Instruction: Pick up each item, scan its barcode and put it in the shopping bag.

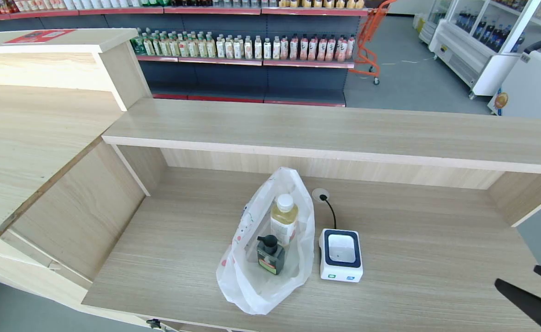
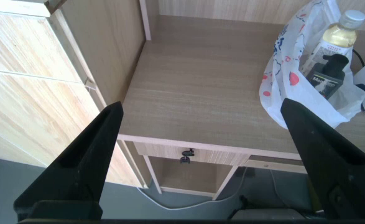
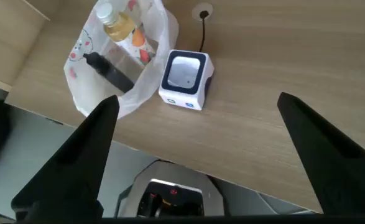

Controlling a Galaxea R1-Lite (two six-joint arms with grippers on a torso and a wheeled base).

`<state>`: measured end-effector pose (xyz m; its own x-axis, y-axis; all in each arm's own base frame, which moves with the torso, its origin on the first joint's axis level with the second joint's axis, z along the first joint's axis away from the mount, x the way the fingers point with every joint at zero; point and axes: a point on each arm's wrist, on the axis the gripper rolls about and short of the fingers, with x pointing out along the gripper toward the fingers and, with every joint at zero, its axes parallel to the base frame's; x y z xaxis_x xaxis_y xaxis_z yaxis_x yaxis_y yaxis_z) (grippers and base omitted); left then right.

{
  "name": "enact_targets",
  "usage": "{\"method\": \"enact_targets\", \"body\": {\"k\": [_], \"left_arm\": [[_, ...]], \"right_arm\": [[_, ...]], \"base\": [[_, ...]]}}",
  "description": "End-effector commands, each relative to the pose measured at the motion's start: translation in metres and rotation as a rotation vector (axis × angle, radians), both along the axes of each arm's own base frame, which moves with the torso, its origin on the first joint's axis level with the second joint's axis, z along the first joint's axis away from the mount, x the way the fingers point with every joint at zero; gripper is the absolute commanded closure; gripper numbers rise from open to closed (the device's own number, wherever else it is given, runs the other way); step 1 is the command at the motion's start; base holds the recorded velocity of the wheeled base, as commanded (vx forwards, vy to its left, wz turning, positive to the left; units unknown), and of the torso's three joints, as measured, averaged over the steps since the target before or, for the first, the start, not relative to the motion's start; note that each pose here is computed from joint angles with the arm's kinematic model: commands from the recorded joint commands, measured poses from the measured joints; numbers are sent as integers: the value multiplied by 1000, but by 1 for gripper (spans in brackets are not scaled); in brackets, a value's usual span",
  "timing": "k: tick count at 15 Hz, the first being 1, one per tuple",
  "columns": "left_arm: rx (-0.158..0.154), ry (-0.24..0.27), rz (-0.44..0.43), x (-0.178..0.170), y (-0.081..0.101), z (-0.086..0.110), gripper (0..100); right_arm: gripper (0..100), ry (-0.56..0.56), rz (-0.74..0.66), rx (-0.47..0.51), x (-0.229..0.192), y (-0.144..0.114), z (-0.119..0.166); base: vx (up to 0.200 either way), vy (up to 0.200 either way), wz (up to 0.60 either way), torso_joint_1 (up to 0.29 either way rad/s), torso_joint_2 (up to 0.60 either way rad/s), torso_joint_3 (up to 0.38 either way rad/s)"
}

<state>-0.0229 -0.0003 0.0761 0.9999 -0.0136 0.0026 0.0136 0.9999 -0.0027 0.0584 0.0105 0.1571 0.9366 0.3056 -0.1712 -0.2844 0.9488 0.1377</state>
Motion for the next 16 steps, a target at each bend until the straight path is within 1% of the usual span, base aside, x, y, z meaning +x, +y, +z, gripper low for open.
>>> {"method": "enact_targets", "body": {"k": [1,2,3,4,5,9,10,16], "left_arm": [[0,-1,0,0,0,0,0],[0,-1,-2,0,0,0,0],[0,-1,-2,0,0,0,0],[0,-1,-2,0,0,0,0],[0,-1,0,0,0,0,0],[0,-1,0,0,0,0,0],[0,-1,0,0,0,0,0],[0,-1,0,0,0,0,0]], "right_arm": [[0,-185,-169,-97,-71,-6,-68],[0,-172,-242,-103,-76,-8,-76],[0,-170,-283,-103,-76,-9,-76],[0,-164,-294,-117,-77,-9,-77],[0,-201,-290,-112,-81,-10,-80],[0,-197,-286,-102,-81,-10,-81],[100,-196,-286,-100,-81,-10,-81],[100,-197,-286,-103,-81,-10,-81]], "base": [[0,0,0,0,0,0],[0,0,0,0,0,0],[0,0,0,0,0,0],[0,0,0,0,0,0],[0,0,0,0,0,0],[0,0,0,0,0,0],[0,0,0,0,0,0],[0,0,0,0,0,0]]}}
